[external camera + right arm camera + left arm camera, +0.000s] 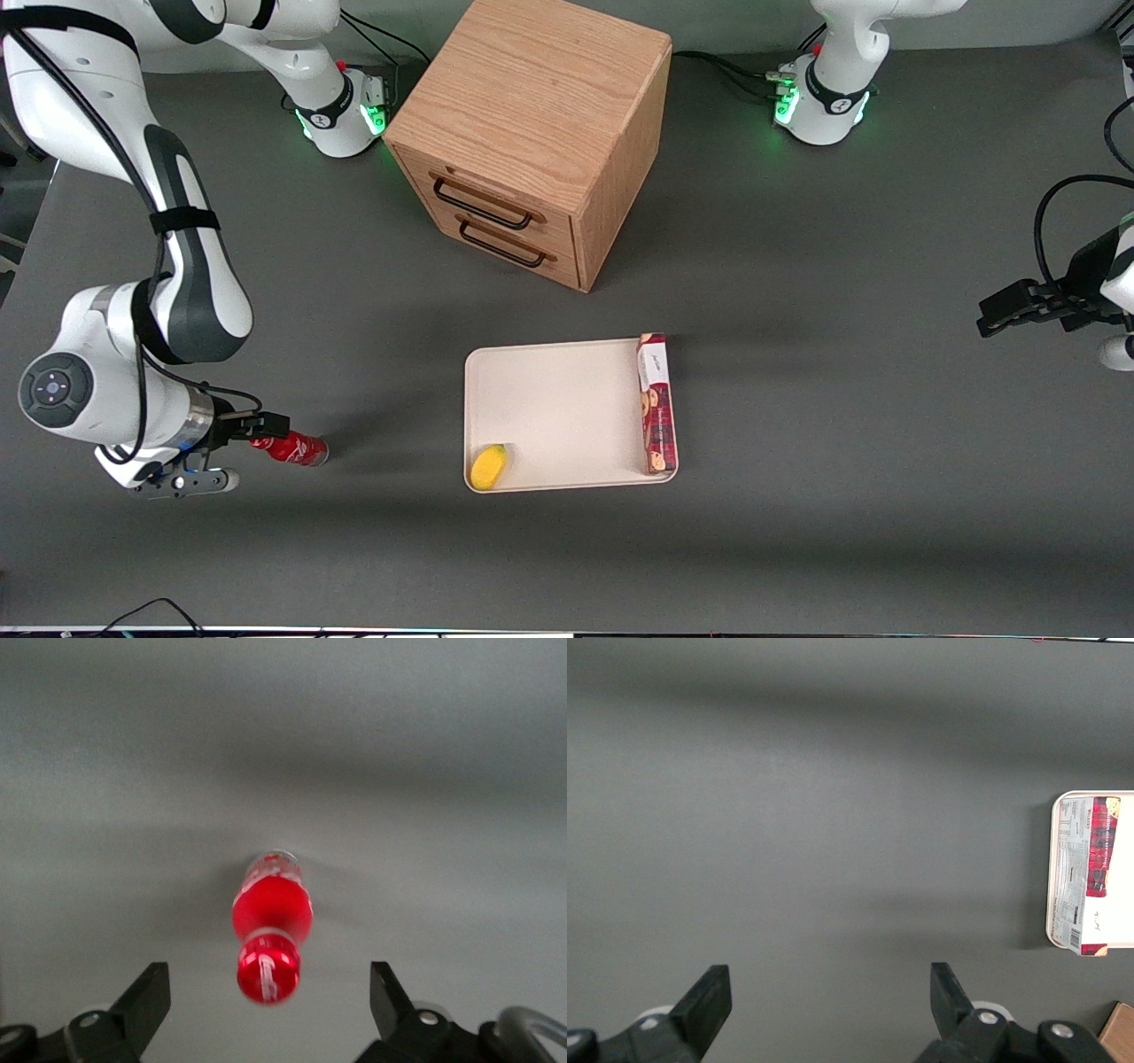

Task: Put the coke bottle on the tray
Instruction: 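Close the right gripper around the red bottle's body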

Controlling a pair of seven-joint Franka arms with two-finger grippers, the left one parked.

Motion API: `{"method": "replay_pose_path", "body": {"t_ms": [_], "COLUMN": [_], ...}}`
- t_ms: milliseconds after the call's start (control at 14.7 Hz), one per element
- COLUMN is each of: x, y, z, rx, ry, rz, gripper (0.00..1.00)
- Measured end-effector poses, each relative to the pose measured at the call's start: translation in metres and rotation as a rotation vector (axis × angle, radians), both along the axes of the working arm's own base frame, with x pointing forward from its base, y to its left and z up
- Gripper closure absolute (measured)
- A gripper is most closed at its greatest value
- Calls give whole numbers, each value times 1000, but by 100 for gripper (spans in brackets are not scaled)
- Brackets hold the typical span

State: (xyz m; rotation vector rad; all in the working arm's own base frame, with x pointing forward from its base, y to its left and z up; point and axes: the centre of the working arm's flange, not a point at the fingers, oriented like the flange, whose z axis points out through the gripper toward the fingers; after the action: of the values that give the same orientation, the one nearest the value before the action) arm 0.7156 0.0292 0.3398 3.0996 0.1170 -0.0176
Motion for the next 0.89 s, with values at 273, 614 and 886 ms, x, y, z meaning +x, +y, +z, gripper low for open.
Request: {"method": "replay_pose_path", "body": {"t_ms": [273, 614, 886], "x": [3, 4, 5], "y": [3, 4, 7], "z": [-6, -6, 12], "rx": [2, 2, 2], "ry": [-10, -11, -21], "rz": [5, 7, 13], "gripper": [13, 67, 69]}}
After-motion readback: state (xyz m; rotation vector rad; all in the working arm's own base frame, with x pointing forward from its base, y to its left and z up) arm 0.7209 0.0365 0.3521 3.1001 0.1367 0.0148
